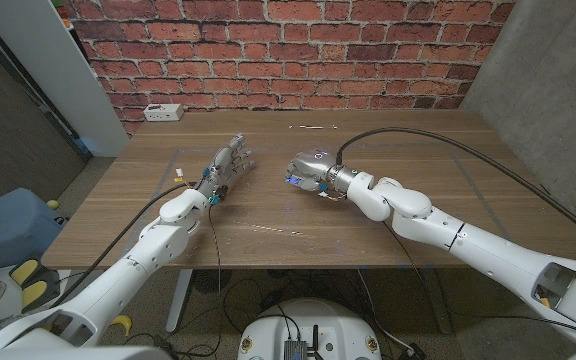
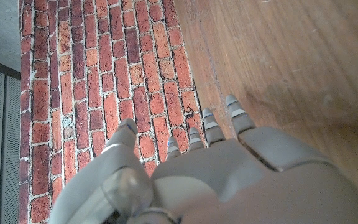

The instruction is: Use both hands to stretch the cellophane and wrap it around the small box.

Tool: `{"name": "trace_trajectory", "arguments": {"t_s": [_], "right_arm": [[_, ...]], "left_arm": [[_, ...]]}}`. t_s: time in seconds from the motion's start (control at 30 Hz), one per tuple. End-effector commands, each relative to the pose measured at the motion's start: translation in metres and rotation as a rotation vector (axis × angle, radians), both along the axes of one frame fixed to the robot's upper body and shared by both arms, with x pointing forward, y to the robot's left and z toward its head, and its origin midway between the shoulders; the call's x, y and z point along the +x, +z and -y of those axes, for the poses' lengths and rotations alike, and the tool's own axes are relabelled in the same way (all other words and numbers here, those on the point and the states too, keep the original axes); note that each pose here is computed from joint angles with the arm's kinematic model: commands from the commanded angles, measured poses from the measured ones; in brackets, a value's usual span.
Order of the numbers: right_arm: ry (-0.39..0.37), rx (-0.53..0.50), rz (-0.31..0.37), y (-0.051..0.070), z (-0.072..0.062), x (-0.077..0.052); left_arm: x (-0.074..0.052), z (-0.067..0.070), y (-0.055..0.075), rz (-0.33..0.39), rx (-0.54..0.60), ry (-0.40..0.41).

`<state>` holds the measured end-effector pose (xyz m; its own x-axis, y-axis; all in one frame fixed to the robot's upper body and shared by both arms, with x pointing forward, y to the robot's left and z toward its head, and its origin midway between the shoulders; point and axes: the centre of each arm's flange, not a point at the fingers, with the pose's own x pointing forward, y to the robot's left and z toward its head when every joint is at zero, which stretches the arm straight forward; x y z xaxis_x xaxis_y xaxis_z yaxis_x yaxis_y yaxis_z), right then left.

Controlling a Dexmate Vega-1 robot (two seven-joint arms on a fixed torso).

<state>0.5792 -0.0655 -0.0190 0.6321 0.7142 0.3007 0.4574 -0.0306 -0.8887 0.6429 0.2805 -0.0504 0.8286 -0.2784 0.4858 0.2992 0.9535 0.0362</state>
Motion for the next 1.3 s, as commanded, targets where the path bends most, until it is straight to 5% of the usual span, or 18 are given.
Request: {"name": "trace_trajectory", "arguments": {"t_s": [0.03,0.87,1.3], "right_arm": [[0.049,-0.084,-0.081,-0.005,-0.016,0.004],[-0.122,-0.166,-0.23,-0.005,-0.023,0.024],[-0.183,-0.071,-0.223,0.006,-0.012,0.025]], "left_arm": [[0.002,-0.002,-0.003,-0.003,-0.011,-0.001],[0.004,-0.006,-0.003,-0.004,-0.017,0.006],[0.006,-0.004,-0.002,-0.006,-0.01,0.002]]}}
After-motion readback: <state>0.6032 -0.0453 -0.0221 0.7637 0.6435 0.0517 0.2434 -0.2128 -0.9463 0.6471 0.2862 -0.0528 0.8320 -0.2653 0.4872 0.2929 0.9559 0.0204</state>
